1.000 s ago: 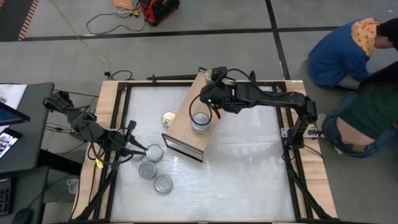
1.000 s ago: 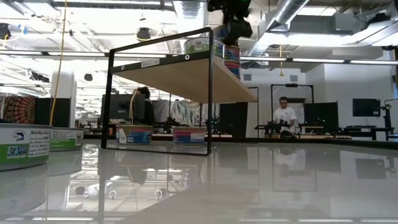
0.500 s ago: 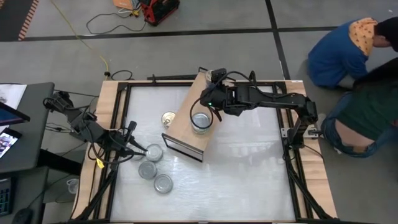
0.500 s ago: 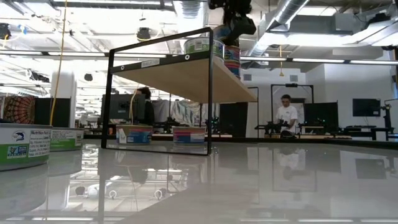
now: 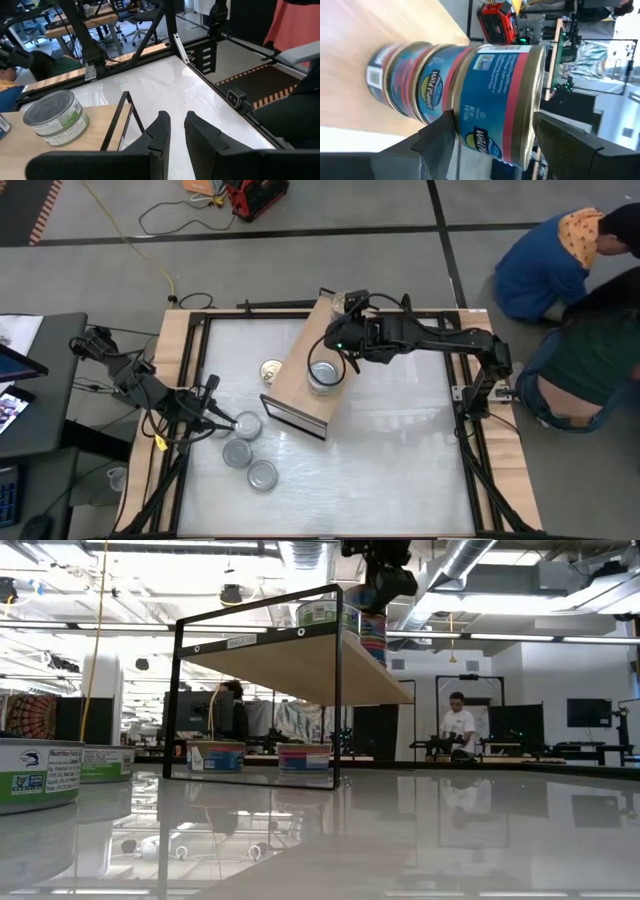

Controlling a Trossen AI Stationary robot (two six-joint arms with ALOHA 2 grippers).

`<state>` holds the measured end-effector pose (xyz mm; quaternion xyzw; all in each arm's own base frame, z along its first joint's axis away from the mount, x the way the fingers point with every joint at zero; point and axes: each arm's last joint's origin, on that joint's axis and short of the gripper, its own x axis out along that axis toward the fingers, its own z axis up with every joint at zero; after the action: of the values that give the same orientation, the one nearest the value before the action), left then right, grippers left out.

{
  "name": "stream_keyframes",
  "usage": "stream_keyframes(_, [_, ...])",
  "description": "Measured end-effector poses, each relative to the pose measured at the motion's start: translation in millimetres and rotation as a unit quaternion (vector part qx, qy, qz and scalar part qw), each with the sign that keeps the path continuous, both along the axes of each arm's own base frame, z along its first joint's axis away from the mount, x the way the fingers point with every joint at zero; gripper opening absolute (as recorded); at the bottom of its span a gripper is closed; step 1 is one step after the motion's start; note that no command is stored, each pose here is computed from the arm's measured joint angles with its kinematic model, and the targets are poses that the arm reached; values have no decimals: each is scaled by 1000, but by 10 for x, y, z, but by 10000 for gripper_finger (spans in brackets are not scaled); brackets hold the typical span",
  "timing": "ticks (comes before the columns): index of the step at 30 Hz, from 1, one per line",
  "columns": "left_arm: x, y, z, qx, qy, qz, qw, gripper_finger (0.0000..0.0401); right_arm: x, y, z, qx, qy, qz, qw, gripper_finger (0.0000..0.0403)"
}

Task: Stack canned seafood by type on shelf
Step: Stack the blue tuna can on top of the other blue tuna can, then adjust the blue tuna can

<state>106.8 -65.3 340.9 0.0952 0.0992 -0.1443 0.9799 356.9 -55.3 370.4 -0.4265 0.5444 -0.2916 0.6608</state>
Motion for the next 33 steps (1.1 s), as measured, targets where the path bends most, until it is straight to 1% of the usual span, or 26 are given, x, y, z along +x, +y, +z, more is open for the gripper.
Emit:
stream_keyframes(3, [0,0,-2,-3,2,1,1000,49,17,73,17,1,-1,15,1000,299])
stream_keyframes(8, [0,0,-1,1,1,0,1000,49,-11,-6,53,6,-9,3,1000,299])
stream_keyframes(12, [-2,0,-6,1,3,-2,1000,49,-26,12,123,8,-28,6,1000,299])
stream_keyframes(14, [-8,-8,-22,1,13,-19,1000,49,-21,83,152,18,-52,7,998,299])
stream_keyframes(17, [-23,-23,-57,1,34,-56,998,49,-15,280,209,27,-82,22,996,299])
stream_keyframes(19, [-32,-28,-78,4,46,-70,996,49,-40,435,273,40,-119,31,992,299])
stream_keyframes(20, [-35,-29,-85,4,51,-75,996,49,-44,504,289,54,-138,34,988,299])
stream_keyframes(22, [-36,-35,-107,2,64,-80,995,49,-75,641,299,99,-175,37,979,299])
stream_keyframes(25, [-27,-44,-150,-7,92,-76,993,49,-110,815,256,196,-230,14,953,299])
stream_keyframes(26, [-20,-45,-166,-14,103,-67,992,49,-130,860,237,227,-243,-1,943,299])
stream_keyframes(27, [-7,-45,-179,-19,110,-49,993,49,-149,900,201,247,-249,-17,936,299])
stream_keyframes(30, [41,-40,-211,-22,118,15,993,49,-190,1030,0,271,-246,-50,929,299])
stream_keyframes(33, [58,-41,-218,-26,118,35,992,49,-244,1153,-219,285,-247,-69,924,299])
